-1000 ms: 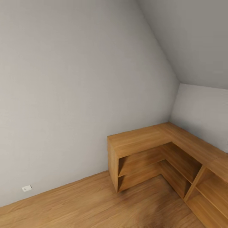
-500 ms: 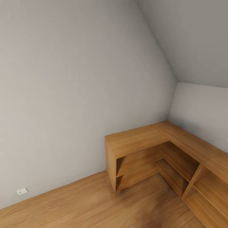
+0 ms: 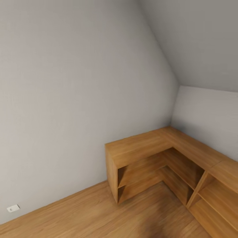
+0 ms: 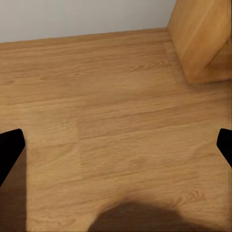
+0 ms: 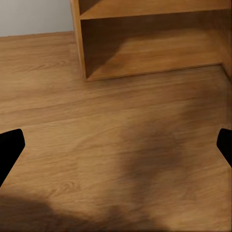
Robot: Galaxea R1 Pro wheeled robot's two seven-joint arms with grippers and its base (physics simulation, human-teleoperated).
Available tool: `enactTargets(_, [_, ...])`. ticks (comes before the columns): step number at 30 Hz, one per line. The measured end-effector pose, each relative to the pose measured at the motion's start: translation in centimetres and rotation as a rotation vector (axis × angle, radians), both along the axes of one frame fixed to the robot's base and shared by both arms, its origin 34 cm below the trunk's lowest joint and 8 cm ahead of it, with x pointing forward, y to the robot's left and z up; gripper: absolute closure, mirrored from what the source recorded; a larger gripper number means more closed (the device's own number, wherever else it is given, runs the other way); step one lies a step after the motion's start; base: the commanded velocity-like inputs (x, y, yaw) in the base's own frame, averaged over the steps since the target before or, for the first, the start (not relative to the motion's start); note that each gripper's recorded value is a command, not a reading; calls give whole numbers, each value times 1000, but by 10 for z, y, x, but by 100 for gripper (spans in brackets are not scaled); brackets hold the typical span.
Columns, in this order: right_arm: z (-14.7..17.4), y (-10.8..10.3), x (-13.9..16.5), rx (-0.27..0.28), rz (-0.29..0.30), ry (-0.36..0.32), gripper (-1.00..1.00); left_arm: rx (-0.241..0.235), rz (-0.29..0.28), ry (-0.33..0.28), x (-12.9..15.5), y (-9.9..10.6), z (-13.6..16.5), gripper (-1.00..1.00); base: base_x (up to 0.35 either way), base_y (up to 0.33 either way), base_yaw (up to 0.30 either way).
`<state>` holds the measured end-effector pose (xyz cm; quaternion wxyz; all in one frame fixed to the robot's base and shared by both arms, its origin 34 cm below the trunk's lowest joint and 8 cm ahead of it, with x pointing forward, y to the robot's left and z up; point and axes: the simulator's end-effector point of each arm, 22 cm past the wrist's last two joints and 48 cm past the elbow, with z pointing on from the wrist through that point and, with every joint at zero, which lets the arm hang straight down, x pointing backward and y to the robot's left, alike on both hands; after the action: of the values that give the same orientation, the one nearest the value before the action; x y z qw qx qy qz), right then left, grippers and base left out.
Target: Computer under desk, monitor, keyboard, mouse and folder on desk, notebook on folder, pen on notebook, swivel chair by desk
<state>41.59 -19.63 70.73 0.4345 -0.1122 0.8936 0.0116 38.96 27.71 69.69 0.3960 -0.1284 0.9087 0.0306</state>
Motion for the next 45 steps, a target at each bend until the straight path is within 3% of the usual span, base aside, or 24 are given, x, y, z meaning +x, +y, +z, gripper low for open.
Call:
enactTargets(18, [0,0,0,0,0,0,-100,0,0,0,0,0,0,-100,1,2,-253])
enactTargets(28, [0,1,0,1,0,0,-100,9,2,16,-7,4,-4,-100,0,199,-255])
enactTargets(45, [0,0,0,0,-1,0,-100,6,-1,19,-7,0,-4,-100,0,17,-255])
